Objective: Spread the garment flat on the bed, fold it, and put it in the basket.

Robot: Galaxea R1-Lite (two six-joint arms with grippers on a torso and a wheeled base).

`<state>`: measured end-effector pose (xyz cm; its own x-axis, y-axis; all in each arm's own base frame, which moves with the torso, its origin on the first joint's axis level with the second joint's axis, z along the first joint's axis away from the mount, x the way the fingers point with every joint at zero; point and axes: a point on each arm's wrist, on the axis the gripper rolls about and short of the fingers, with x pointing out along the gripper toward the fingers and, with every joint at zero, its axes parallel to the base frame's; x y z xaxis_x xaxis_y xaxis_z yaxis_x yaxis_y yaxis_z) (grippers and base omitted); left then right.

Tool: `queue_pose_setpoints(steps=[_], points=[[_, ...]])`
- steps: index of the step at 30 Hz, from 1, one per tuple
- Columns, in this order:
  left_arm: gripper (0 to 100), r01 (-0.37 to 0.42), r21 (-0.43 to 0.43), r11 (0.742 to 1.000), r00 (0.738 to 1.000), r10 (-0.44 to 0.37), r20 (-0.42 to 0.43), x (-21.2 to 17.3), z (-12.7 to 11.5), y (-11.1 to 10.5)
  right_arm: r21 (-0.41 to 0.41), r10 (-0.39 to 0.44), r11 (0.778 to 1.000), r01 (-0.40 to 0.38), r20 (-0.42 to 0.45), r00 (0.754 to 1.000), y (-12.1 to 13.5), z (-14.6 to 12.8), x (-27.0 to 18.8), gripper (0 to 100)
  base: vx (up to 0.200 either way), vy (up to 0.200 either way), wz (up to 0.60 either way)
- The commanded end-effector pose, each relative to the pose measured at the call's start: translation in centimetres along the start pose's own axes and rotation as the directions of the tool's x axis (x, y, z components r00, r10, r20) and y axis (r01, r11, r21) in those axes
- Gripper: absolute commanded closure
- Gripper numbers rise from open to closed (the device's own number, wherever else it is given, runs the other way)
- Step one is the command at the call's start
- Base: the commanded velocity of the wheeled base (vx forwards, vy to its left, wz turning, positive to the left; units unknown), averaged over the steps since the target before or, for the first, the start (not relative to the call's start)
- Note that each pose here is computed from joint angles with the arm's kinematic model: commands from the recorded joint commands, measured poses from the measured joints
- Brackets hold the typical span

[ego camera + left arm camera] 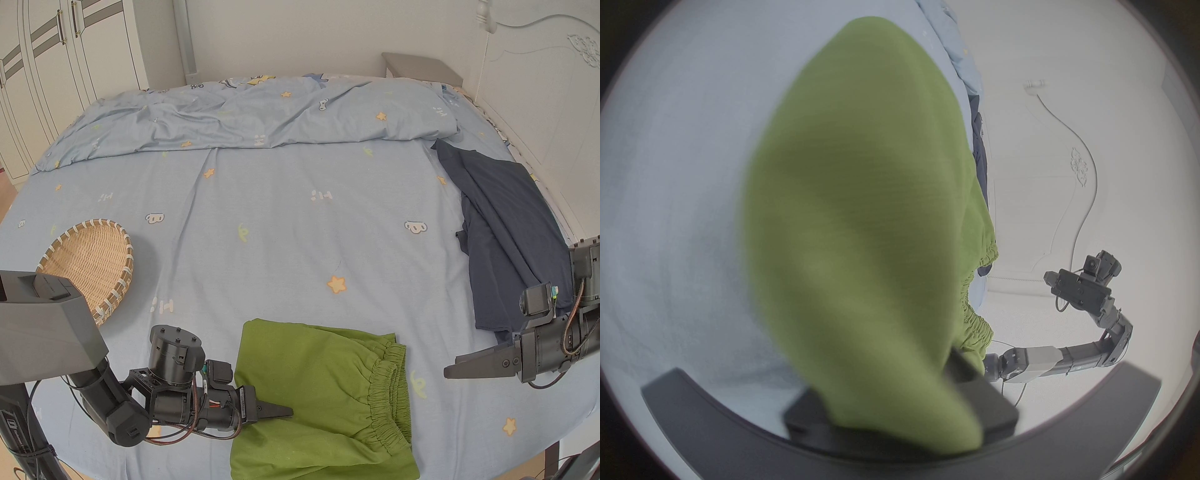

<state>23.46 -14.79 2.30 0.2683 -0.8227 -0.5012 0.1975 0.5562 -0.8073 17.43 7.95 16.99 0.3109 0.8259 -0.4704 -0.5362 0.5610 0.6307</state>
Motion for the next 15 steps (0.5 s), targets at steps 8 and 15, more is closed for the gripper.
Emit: queue_pose_setpoints(steps=[8, 15], points=[[100, 0.002, 0.057, 0.998, 0.991, -0.010, 0.133, -4.8, 4.3, -3.0, -0.005, -0.055, 0.998, 0.058, 0.225, 0.973, 0.4, 5.3, -3.7, 0, 0.000, 0.000, 0.00], [100, -0.141, 0.089, 0.986, 0.990, 0.138, 0.036, -8.5, 9.0, -6.9, 0.005, -0.045, 0.999, 0.045, 0.240, 0.970, 0.4, 6.7, -3.7, 0, 0.000, 0.000, 0.00]])
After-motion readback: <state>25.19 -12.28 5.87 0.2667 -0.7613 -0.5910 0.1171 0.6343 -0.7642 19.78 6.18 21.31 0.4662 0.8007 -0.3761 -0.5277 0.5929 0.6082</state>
